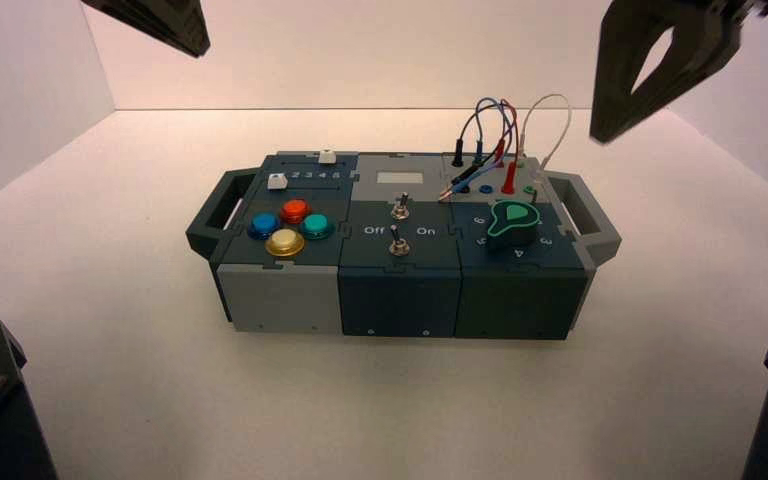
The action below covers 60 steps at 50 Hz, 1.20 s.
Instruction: Turn the knob to position 6.
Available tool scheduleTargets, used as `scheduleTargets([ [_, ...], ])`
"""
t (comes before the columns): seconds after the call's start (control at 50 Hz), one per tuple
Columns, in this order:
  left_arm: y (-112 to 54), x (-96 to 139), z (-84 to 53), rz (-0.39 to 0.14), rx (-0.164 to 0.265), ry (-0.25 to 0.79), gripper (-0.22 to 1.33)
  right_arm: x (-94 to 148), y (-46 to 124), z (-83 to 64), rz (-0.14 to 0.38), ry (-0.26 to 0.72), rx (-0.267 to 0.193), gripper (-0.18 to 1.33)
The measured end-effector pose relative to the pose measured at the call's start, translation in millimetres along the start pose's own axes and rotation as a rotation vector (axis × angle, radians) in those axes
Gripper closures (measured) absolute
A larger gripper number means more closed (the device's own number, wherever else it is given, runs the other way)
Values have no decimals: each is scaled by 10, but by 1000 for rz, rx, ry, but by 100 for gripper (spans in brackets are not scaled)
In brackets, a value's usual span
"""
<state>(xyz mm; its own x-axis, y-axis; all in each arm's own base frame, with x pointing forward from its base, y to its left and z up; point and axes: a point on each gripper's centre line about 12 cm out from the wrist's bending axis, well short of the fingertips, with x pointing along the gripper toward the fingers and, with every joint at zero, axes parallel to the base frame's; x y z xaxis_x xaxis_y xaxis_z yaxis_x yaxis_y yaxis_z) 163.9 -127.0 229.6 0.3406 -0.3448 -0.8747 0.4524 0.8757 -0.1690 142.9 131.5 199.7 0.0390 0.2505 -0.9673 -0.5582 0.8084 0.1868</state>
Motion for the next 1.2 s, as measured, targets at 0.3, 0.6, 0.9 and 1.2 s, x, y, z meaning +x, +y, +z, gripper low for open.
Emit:
scheduleTargets([
  [0.3, -3, 4, 5, -1, -3, -3, 127, 224, 7, 22, -6, 109, -8, 129],
  [0.6, -4, -3, 5, -2, -3, -6, 127, 416, 73, 37, -1, 182, -27, 129],
  [0.9, -5, -10, 7, -2, -3, -10, 127, 551, 158, 99, 24, 203, -8, 129],
  [1.2, -5, -14, 5, -2, -3, -10, 127, 657, 172, 146, 25, 222, -4, 129],
])
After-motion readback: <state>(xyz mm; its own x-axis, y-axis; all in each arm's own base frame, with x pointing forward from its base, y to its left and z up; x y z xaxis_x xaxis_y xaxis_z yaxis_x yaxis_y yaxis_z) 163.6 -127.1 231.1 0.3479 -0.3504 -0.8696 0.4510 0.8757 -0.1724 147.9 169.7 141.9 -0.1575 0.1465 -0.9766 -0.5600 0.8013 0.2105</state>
